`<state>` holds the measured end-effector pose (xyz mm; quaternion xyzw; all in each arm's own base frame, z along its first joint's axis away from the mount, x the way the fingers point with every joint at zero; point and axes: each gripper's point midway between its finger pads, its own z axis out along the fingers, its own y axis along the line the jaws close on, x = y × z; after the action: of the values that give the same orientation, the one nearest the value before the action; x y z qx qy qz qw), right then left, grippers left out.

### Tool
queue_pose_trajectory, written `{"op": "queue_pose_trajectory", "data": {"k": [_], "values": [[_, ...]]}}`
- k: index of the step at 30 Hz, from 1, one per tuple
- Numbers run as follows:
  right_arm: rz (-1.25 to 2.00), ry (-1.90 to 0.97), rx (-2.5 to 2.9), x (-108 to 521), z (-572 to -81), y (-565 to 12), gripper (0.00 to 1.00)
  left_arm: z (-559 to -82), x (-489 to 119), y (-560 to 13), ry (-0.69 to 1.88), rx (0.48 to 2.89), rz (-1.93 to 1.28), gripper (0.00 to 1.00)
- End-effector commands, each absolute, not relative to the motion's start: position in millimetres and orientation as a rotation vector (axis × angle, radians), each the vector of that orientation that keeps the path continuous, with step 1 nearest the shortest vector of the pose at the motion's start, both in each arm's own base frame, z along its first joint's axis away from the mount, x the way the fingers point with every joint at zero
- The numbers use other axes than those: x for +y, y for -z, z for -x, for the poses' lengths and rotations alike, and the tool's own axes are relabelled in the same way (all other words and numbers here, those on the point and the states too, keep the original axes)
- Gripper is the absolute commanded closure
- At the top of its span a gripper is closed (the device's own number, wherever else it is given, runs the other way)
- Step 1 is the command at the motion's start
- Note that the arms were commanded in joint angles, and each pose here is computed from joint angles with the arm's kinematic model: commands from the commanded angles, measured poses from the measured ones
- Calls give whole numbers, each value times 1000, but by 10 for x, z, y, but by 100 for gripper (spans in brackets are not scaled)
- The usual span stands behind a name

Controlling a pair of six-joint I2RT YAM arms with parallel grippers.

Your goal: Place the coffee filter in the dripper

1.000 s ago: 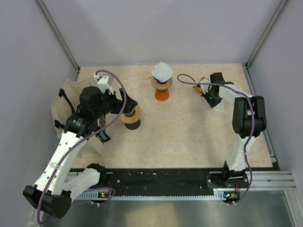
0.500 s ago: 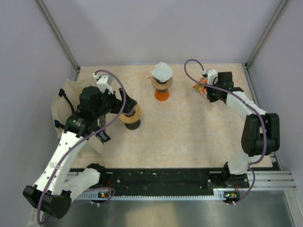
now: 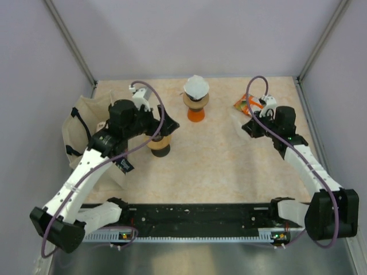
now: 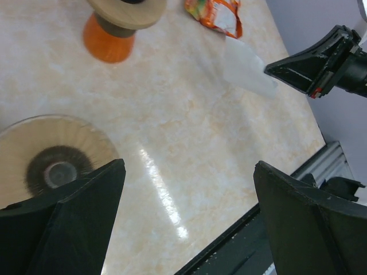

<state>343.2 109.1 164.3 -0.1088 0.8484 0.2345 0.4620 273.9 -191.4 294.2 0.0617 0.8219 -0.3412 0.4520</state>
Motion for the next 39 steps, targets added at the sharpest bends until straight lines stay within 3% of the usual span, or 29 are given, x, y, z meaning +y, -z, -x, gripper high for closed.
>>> {"op": "queue_pose_trajectory", "data": {"k": [1,11,20,30,32,34,39], "values": [[246,-797,1893,1383,-3191,-2099,100,-2775,-2484,-3202,935,1983,-254,1],[413,-980,1543,1706,-2573,-2756,100,-2749,-3598,-2962,1185,2094,-355,1],[582,-1039,1359,1891,-2257,-2983,100,-2701,-3857,-3145,1377,1995,-374,1],[642,-1032,1306,1956,-2156,-3012,100,-2693,-3865,-3124,1377,2011,-356,1],[647,-1022,1316,1957,-2168,-2996,100,-2681,-3906,-3121,1392,2011,-367,5],[637,-1009,1326,1946,-2191,-2987,100,-2663,-3941,-3130,1402,2009,-379,16],[621,-999,1334,1944,-2244,-2975,100,-2605,-4023,-3108,1436,2019,-408,52]]}}
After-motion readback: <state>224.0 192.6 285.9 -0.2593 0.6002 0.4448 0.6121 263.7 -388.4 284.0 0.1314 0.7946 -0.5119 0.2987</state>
